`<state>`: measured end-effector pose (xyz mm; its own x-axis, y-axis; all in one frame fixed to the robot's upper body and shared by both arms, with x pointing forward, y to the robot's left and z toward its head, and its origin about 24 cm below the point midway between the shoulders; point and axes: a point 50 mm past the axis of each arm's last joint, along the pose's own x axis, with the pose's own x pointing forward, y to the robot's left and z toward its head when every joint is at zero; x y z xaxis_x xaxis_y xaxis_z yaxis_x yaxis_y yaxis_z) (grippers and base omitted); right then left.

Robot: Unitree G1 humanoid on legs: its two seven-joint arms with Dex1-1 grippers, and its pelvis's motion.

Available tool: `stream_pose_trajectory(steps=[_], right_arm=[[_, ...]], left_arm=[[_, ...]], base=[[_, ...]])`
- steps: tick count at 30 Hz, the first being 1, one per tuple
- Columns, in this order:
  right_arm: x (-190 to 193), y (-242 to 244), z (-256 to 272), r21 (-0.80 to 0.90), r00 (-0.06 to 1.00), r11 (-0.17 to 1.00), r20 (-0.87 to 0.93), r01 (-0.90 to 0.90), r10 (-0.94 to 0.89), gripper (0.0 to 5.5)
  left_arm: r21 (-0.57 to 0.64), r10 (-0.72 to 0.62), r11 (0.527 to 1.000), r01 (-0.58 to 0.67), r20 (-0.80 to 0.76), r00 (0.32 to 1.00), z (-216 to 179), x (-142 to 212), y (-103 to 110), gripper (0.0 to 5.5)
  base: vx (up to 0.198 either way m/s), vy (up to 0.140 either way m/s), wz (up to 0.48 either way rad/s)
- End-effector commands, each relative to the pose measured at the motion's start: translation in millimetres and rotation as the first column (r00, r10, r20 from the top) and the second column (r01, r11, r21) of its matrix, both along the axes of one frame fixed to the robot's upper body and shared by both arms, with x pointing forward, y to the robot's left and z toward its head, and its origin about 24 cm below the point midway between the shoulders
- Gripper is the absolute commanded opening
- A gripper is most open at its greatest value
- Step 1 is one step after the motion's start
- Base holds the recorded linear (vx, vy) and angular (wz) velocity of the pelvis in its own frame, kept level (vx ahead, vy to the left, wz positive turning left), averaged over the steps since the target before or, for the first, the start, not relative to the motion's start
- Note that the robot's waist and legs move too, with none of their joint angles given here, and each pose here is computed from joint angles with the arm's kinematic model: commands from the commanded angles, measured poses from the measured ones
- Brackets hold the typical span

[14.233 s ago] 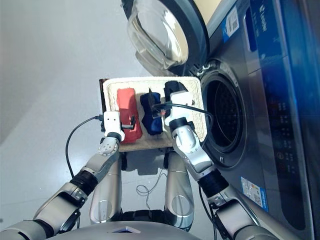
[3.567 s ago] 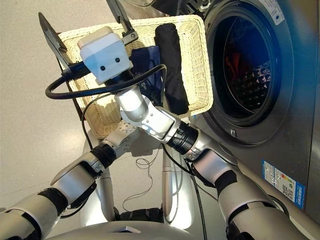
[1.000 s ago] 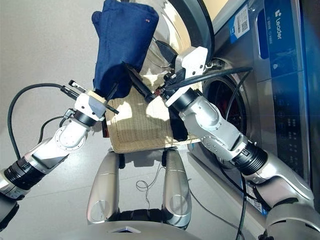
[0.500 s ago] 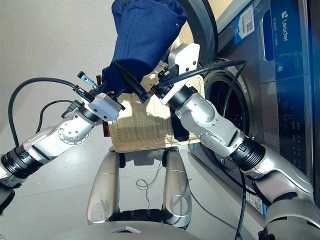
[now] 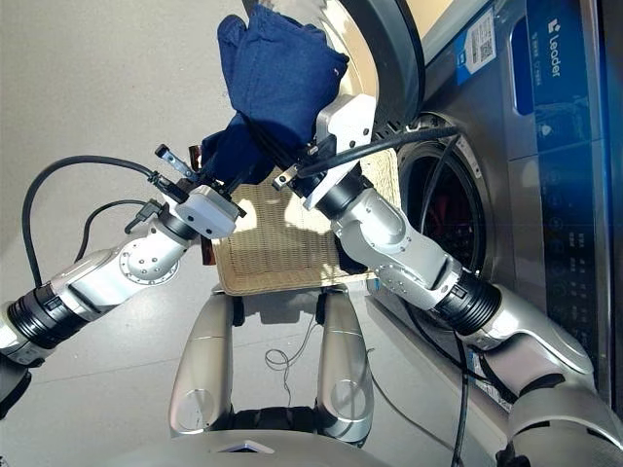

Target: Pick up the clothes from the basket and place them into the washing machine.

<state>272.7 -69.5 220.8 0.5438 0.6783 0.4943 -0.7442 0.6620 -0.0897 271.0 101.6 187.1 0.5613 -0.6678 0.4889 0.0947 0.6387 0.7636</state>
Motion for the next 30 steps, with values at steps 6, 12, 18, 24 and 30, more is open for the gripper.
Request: stream_pose_trajectory(steps=[6, 12, 18, 24, 30], right_arm=[[-7.9, -27.8, 29.7, 0.205, 0.944, 0.960, 0.231, 0.190, -0.236, 0.00], [10.0, -46.7, -7.3, 0.159, 0.870, 0.886, 0.176, 0.436, -0.460, 0.00], [37.1, -68.0, -45.3, 0.060, 0.731, 0.739, 0.115, 0.671, -0.673, 0.00], [58.5, -89.7, -68.1, 0.017, 0.583, 0.584, 0.024, 0.812, -0.812, 0.00], [69.4, -106.3, -98.1, -0.053, 0.452, 0.459, -0.114, 0.887, -0.885, 0.00]], left_arm=[[-0.149, -0.146, 0.975, 0.164, 0.125, 0.981, 16.8, -29.0, -18.1, 1.66], [-0.189, -0.147, 0.967, 0.169, 0.125, 0.981, 12.7, -29.3, -20.5, 5.50], [-0.189, -0.219, 0.953, 0.236, 0.109, 0.970, 12.7, -30.0, -32.7, 5.50], [-0.215, -0.266, 0.936, 0.277, 0.079, 0.961, 12.5, -30.6, -41.2, 5.50], [-0.261, -0.269, 0.925, 0.278, 0.071, 0.961, 14.6, -29.1, -44.0, 5.50]], base=[[0.000, 0.000, 0.000], [0.000, 0.000, 0.000], [0.000, 0.000, 0.000], [0.000, 0.000, 0.000], [0.000, 0.000, 0.000]])
